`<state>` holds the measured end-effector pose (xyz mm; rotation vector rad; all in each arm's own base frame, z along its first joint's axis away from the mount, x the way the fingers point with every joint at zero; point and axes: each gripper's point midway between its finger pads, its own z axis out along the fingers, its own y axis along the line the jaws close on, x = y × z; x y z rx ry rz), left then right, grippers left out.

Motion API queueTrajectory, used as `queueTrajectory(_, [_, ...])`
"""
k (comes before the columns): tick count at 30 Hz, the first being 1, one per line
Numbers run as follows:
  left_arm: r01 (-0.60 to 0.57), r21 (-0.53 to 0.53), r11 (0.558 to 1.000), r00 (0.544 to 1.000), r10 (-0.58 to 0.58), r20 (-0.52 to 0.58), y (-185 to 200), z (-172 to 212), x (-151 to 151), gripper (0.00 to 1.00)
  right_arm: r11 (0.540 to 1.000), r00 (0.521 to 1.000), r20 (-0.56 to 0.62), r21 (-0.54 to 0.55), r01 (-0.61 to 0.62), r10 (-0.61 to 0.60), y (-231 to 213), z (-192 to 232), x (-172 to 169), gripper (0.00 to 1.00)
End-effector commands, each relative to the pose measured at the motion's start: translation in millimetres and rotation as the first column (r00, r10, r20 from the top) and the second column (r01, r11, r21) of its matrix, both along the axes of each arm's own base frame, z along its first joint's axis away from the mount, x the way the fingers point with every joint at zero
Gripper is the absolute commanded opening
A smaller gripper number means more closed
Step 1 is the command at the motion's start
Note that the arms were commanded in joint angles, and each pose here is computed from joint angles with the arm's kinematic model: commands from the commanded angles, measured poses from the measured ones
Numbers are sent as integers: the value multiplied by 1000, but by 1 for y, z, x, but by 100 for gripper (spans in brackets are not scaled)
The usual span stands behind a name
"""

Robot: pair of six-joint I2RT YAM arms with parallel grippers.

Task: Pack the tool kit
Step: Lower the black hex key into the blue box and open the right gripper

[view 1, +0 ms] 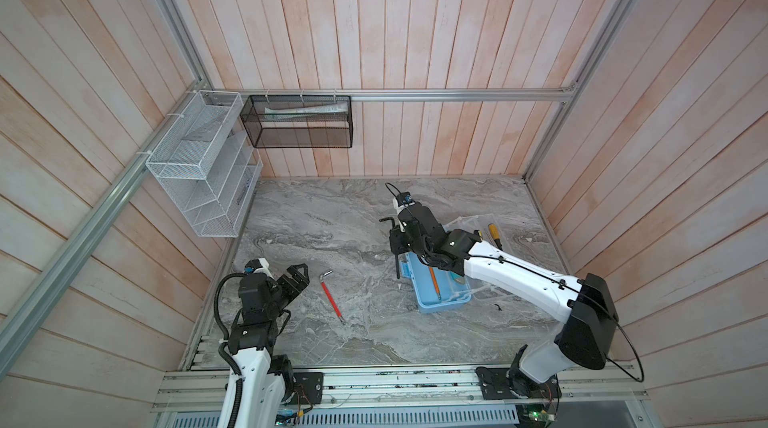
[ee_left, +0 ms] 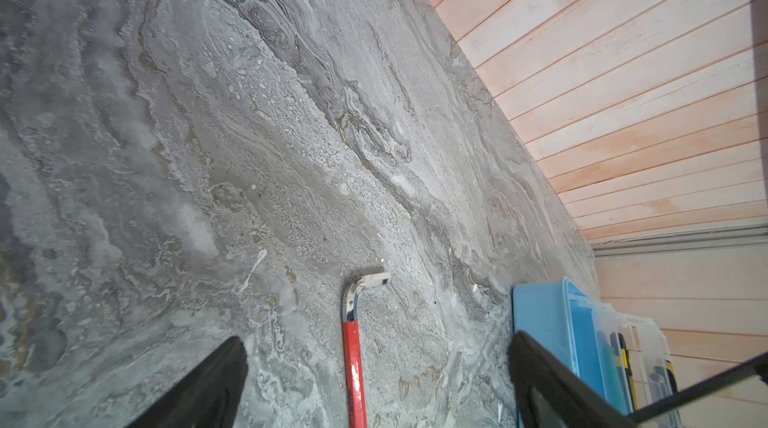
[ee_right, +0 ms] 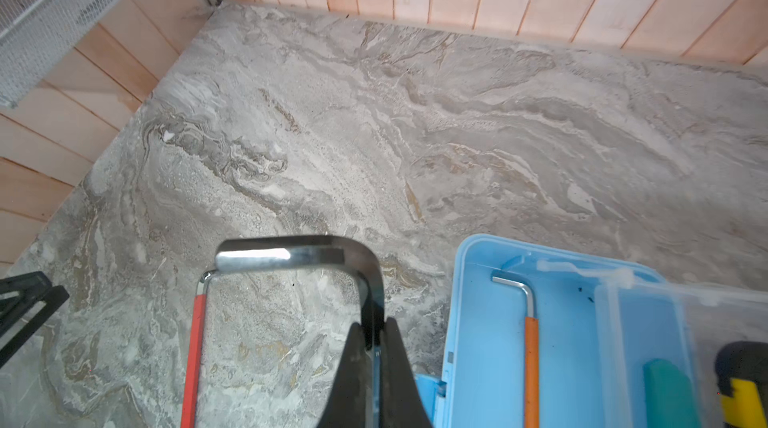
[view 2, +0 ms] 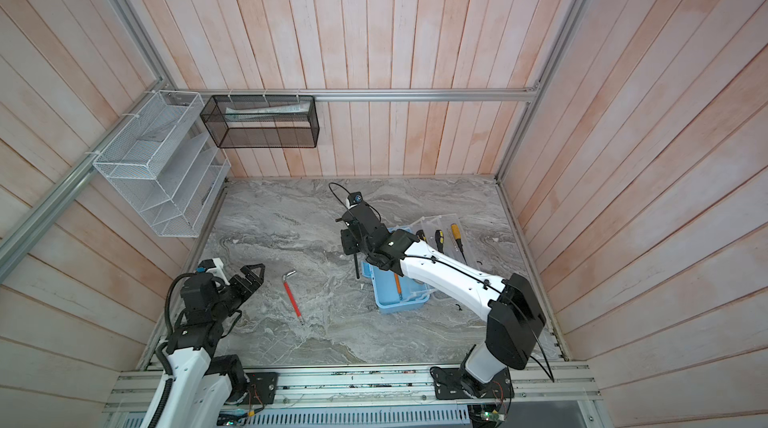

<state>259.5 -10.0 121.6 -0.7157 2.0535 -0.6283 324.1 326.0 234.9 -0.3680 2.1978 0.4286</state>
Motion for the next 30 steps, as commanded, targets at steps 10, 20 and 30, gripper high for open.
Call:
queueTrajectory(10, [19, -11, 1000, 1000, -19, 17, -3, 5, 3, 100, 983, 983, -75, -85, 162, -168, -81, -36, -2, 0])
queueTrajectory(20, [54, -19, 998, 998, -54, 17, -11, 8, 4, 100, 981, 962, -221, -144, 130, -160, -80, -110, 0, 0])
queueTrajectory(30, [105, -12, 994, 994, -105, 9, -24, 6, 4, 100, 969, 927, -332, -228, 99, -173, -74, -167, 11, 0])
